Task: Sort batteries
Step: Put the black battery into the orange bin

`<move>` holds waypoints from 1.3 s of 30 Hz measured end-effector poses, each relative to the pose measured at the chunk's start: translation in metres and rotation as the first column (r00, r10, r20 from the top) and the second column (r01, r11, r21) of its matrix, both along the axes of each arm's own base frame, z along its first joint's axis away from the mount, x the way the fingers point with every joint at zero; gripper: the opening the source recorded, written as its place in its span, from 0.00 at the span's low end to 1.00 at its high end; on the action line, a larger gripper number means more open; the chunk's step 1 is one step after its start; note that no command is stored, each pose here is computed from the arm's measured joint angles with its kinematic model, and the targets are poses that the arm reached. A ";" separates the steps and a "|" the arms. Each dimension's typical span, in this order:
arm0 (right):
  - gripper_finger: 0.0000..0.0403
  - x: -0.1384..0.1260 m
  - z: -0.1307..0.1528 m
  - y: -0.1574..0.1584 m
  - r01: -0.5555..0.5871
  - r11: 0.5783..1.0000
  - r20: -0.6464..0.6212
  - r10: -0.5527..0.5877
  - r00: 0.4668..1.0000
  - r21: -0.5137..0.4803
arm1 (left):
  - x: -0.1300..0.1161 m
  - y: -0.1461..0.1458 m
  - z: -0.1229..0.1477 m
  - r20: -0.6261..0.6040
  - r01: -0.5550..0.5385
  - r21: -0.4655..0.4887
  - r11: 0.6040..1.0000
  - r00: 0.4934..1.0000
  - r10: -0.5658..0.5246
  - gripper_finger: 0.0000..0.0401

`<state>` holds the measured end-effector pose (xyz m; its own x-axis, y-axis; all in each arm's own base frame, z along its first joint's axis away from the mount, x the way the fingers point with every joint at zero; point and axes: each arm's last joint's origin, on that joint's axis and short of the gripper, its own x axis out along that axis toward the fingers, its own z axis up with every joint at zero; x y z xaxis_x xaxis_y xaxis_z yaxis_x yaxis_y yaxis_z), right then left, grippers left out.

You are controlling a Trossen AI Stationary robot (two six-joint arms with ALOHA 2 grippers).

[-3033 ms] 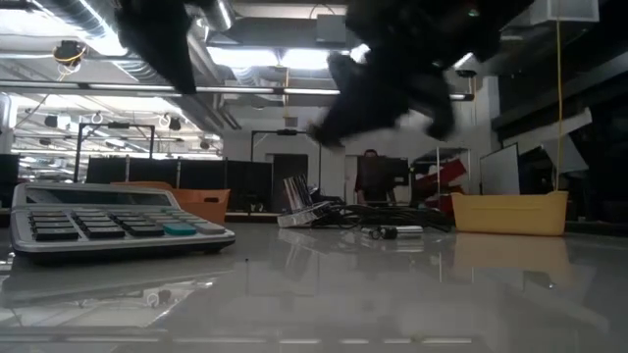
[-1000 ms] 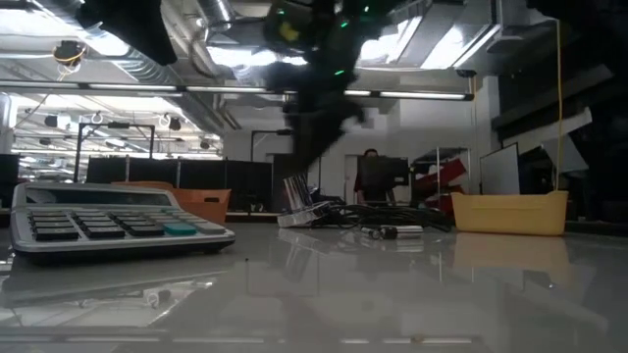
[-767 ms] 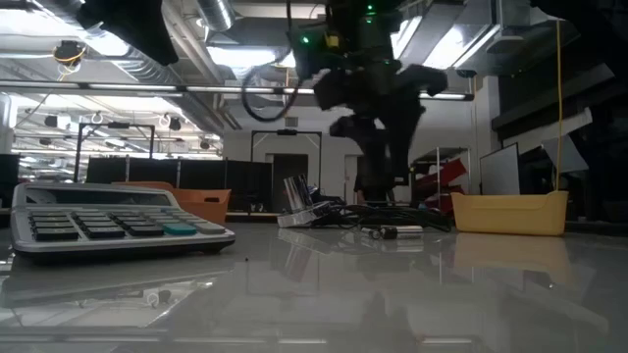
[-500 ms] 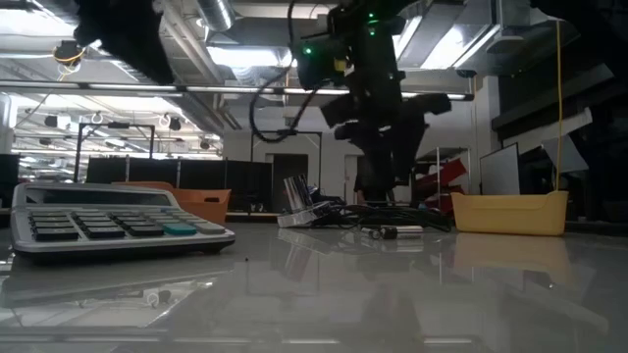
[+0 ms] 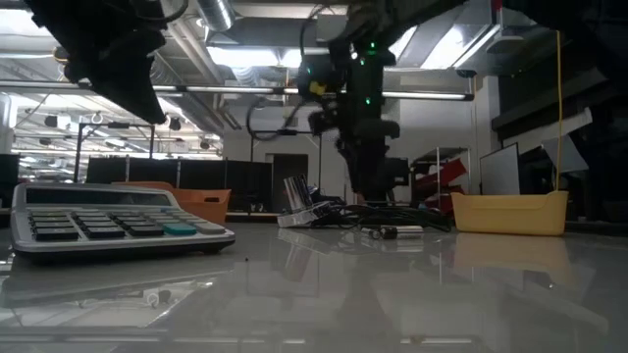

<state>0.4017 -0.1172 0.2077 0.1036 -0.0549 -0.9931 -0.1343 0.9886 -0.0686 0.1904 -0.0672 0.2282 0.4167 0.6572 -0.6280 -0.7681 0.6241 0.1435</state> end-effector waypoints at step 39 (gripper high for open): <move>0.05 -0.016 -0.058 0.002 0.082 0.993 -0.005 -0.082 0.997 0.081 | 0.000 0.000 -0.016 -0.003 0.034 0.011 0.999 0.999 -0.034 0.19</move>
